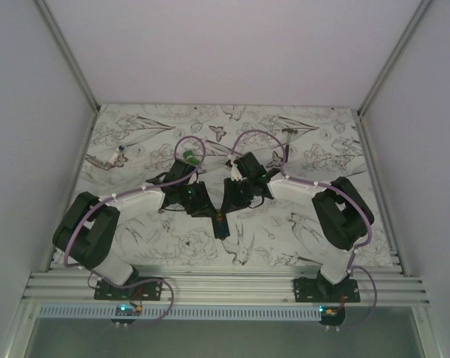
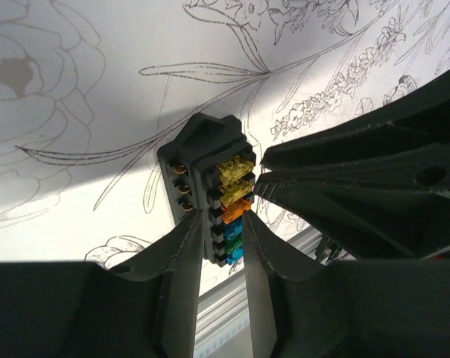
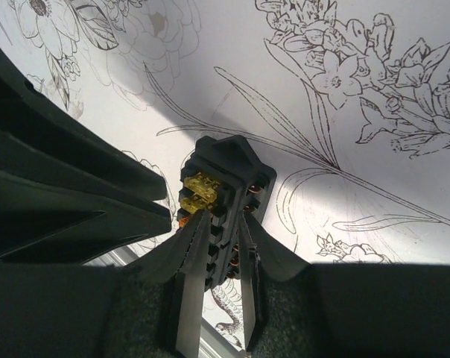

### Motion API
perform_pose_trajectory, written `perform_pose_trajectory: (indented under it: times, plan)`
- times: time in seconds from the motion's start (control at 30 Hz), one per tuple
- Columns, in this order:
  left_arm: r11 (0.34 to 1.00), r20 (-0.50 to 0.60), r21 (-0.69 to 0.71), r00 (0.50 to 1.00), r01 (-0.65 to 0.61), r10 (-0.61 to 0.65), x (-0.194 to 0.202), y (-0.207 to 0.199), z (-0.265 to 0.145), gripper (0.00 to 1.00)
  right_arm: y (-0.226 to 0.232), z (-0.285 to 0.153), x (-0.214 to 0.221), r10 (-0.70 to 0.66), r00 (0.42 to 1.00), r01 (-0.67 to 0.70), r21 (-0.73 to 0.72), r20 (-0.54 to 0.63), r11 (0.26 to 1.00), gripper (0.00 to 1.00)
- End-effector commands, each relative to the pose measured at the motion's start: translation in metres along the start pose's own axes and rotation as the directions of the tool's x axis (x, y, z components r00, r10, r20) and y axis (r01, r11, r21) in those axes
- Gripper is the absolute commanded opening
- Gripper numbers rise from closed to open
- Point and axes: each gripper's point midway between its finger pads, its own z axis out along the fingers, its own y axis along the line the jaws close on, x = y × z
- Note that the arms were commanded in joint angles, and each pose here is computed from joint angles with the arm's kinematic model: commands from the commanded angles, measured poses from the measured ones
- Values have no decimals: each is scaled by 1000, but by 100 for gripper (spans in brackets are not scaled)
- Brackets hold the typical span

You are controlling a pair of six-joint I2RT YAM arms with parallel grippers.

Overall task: Snap on the fuse box
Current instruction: Adjust the fuse in the fuse box base.

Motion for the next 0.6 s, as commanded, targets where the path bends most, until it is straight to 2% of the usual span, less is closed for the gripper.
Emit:
perform_pose_trajectory:
  times: [0.0, 0.57]
  plan:
    - [1000, -4, -3, 1000, -16, 16, -6, -3, 3, 29, 16, -5, -10, -29, 999, 30, -44, 17, 999, 27]
    - [999, -66, -51, 998, -12, 8, 6, 6, 18, 25, 14, 8, 7, -10, 999, 7, -62, -51, 998, 21]
